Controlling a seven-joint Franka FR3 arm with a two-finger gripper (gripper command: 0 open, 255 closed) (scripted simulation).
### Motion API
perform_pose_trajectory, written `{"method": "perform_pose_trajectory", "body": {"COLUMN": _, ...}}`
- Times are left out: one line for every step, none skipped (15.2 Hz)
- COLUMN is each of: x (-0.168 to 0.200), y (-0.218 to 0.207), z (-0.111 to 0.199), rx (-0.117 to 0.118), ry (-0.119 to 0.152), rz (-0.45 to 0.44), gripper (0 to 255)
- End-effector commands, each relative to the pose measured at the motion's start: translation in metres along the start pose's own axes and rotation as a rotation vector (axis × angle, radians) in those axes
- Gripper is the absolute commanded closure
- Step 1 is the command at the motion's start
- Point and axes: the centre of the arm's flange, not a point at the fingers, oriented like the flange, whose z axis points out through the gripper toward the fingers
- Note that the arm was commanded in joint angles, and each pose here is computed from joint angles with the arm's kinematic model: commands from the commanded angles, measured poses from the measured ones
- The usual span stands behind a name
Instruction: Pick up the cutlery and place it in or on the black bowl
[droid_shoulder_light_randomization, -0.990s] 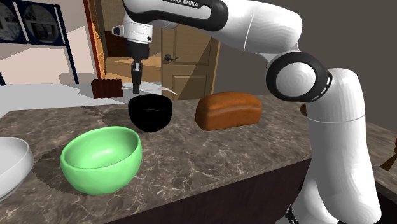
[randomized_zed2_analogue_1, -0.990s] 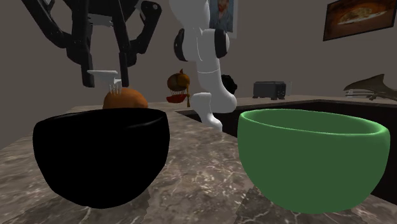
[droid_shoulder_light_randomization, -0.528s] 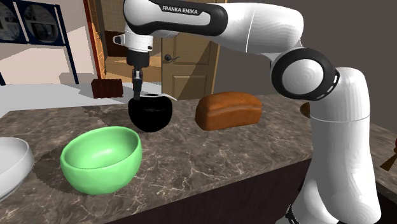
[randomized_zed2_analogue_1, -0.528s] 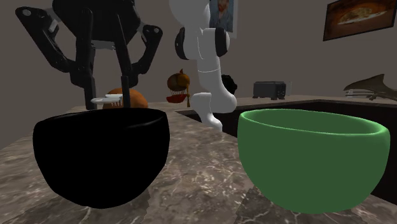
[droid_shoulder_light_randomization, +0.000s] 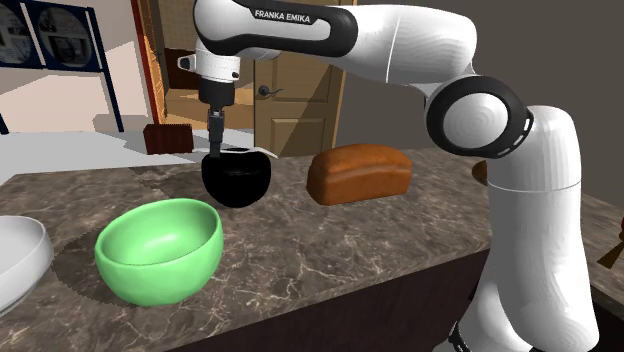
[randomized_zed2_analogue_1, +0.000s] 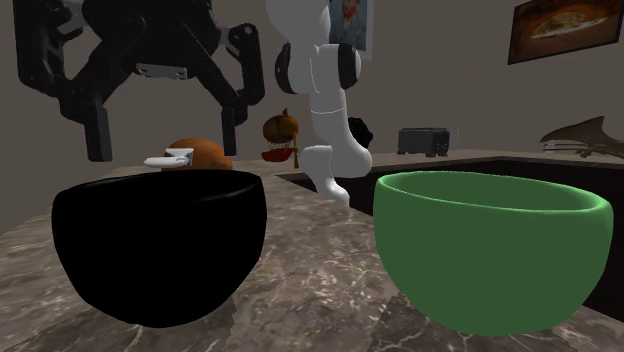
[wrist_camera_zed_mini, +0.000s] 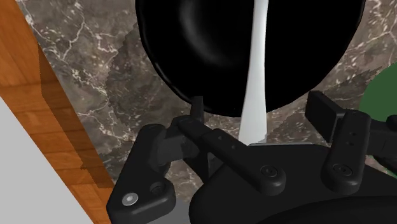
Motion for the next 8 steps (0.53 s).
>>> {"method": "perform_pose_trajectory", "body": {"x": 0.0, "y": 0.0, "z": 0.0, "rx": 0.0, "ry": 0.0, "rz": 0.0, "gripper": 0}}
{"method": "perform_pose_trajectory", "body": {"x": 0.0, "y": 0.0, "z": 0.0, "rx": 0.0, "ry": 0.0, "rz": 0.0, "gripper": 0}}
{"method": "perform_pose_trajectory", "body": {"x": 0.0, "y": 0.0, "z": 0.0, "rx": 0.0, "ry": 0.0, "rz": 0.0, "gripper": 0}}
{"method": "perform_pose_trajectory", "body": {"x": 0.0, "y": 0.0, "z": -0.013, "rx": 0.0, "ry": 0.0, "rz": 0.0, "gripper": 0}}
{"method": "perform_pose_trajectory", "body": {"x": 0.0, "y": 0.0, "z": -0.026, "rx": 0.0, "ry": 0.0, "rz": 0.0, "gripper": 0}}
{"method": "perform_pose_trajectory", "body": {"x": 0.0, "y": 0.0, "z": -0.04, "rx": 0.0, "ry": 0.0, "rz": 0.0, "gripper": 0}}
{"method": "perform_pose_trajectory", "body": {"x": 0.0, "y": 0.0, "z": -0.05, "rx": 0.0, "ry": 0.0, "rz": 0.0, "gripper": 0}}
{"method": "perform_pose_trajectory", "body": {"x": 0.0, "y": 0.0, "z": -0.05, "rx": 0.0, "ry": 0.0, "rz": 0.0, "gripper": 0}}
